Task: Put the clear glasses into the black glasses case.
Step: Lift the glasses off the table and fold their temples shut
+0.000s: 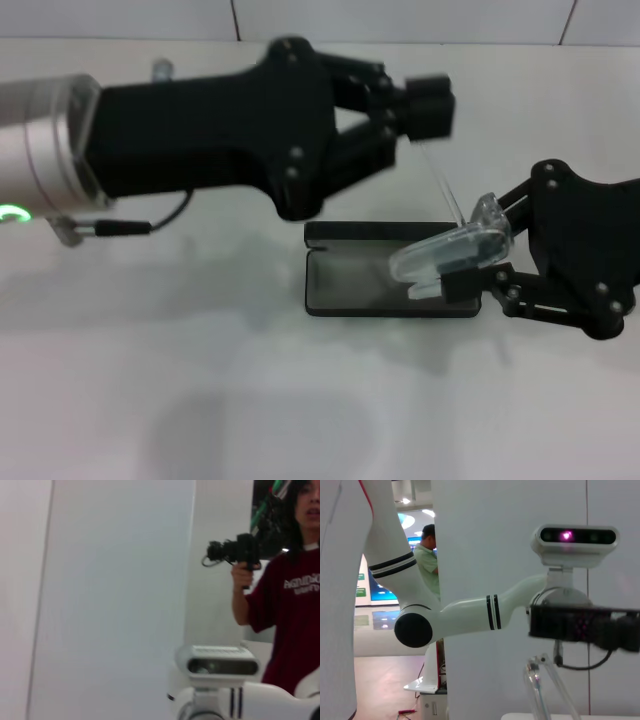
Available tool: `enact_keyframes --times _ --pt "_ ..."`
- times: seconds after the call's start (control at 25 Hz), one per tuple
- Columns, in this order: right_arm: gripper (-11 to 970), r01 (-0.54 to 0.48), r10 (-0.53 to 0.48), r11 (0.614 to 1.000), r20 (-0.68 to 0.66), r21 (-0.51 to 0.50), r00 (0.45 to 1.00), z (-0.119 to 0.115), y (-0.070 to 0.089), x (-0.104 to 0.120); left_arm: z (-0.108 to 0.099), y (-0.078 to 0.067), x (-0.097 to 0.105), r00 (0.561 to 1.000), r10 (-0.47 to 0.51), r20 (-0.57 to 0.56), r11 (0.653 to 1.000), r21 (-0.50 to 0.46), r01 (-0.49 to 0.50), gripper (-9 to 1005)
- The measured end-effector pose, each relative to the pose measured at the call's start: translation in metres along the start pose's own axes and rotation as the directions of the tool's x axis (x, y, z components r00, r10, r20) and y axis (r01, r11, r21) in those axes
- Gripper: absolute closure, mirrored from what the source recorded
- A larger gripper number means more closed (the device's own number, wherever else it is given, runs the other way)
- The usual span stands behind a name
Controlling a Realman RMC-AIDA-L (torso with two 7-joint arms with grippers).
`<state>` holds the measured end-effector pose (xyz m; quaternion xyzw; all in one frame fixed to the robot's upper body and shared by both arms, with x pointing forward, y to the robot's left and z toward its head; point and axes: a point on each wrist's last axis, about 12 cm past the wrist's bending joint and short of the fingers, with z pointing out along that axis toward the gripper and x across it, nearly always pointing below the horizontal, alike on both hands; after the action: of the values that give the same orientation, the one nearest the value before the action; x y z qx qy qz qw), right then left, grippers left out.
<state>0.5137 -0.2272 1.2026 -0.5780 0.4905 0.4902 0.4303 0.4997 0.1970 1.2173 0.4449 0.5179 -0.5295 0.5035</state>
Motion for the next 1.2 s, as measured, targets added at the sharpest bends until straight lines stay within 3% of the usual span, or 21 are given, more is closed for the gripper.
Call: enact_keyframes --times 0.2,0.4,0.52,0.68,1.0,1.2 --pt "843 0.063 -0.063 0.998 0.039 0.004 0.997 -0.006 0.012 0.005 -0.015 0.005 -0.007 0.998 0.028 0.048 0.997 -0.069 -0.024 909" --pt "843 0.207 -0.192 0.973 0.140 -0.100 0.971 -0.016 0.038 0.003 -0.025 0.011 -0.006 0.990 0.043 0.133 0.992 -0.125 -0.026 909" --pt "842 0.247 -0.223 0.961 0.172 -0.129 0.959 -0.018 0.045 0.001 -0.028 0.017 -0.005 0.986 0.039 0.160 0.989 -0.149 -0.015 909" --pt "843 0.278 -0.245 0.947 0.199 -0.159 0.949 -0.013 0.048 -0.002 -0.027 0.023 -0.001 0.985 0.019 0.171 0.989 -0.150 0.007 908" --pt "843 0.346 -0.300 0.922 0.240 -0.175 0.923 -0.007 0.046 -0.012 -0.003 0.032 0.013 0.988 -0.074 0.136 0.994 -0.066 0.084 908" --pt "842 0.356 -0.312 0.923 0.262 -0.144 0.913 -0.009 0.032 -0.017 0.014 0.028 0.016 0.991 -0.089 0.103 0.996 0.006 0.089 908"
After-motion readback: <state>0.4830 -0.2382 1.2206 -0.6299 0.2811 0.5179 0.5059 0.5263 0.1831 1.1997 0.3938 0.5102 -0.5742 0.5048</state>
